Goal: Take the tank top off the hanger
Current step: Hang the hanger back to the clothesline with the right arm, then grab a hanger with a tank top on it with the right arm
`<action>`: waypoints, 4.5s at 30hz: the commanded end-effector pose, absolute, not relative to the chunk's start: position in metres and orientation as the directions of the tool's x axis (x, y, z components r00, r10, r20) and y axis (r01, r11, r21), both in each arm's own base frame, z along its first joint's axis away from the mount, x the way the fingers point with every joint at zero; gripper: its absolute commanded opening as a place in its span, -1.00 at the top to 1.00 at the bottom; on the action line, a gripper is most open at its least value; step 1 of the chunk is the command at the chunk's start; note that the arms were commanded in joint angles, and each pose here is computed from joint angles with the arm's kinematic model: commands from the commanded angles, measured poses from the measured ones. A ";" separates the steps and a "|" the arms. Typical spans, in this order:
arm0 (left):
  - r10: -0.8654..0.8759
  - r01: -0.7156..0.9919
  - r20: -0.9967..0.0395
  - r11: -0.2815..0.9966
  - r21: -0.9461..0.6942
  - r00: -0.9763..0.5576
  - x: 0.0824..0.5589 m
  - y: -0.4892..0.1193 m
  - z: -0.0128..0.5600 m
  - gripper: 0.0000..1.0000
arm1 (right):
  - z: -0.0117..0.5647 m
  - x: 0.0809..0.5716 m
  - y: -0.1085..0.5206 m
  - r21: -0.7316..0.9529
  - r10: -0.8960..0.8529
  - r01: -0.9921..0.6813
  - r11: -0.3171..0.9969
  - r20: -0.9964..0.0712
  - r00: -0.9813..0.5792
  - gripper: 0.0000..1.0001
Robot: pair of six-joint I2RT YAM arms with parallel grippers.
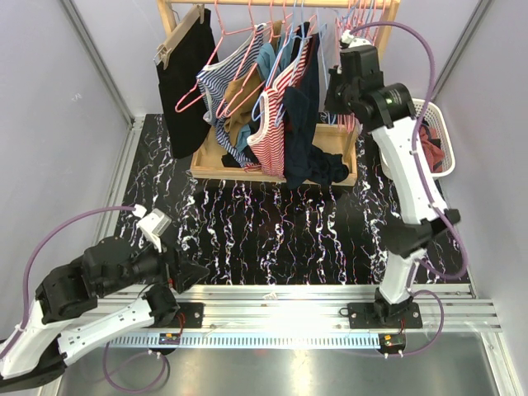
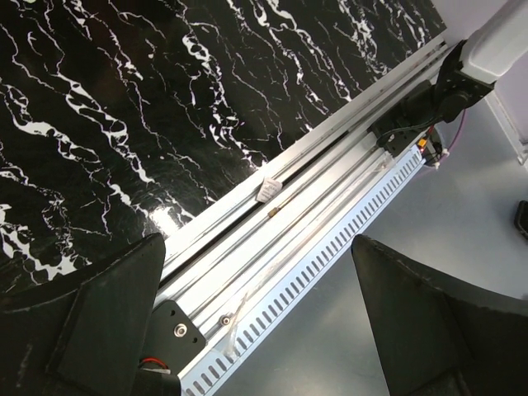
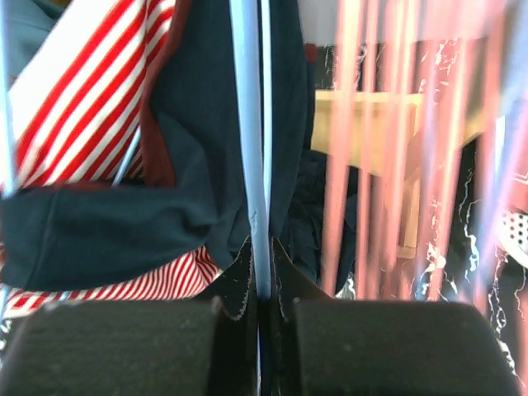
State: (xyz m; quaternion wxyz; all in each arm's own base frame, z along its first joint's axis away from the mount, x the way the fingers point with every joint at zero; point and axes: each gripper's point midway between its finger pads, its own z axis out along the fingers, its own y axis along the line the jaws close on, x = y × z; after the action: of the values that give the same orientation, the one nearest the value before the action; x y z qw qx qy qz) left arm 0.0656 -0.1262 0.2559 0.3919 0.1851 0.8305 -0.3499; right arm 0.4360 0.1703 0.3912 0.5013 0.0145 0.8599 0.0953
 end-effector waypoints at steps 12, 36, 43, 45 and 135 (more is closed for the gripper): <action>-0.044 0.609 -0.797 0.621 -0.494 -0.602 0.063 -0.135 0.273 -0.98 | 0.362 0.451 0.153 0.032 0.019 -0.013 0.999 -0.825 -0.565 0.99; -0.042 0.617 -0.784 0.592 -0.519 -0.620 0.067 -0.155 0.270 -0.98 | 0.368 0.248 0.245 0.388 0.096 -0.404 0.828 -0.810 -0.579 -0.99; -0.073 0.603 -0.774 0.583 -0.544 -0.628 0.065 -0.152 0.272 -0.98 | 0.433 0.315 0.244 0.342 0.230 -0.265 0.902 -0.898 -0.374 -1.00; -0.085 0.596 -0.770 0.580 -0.554 -0.633 0.064 -0.151 0.271 -0.98 | 0.457 0.327 0.239 0.343 0.267 -0.217 0.914 -0.911 -0.314 -0.99; -0.185 0.583 -0.763 0.542 -0.605 -0.619 0.053 -0.130 0.273 -0.98 | 0.440 0.430 0.174 0.013 -0.043 -0.175 0.984 -0.949 -0.312 1.00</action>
State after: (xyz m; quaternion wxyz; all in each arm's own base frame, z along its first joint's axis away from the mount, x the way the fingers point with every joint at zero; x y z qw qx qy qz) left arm 0.0490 -0.1256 0.2602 0.4031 0.1299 0.7871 -0.4485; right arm 0.4392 0.1851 0.3839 0.5106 -0.0645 0.8559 0.0513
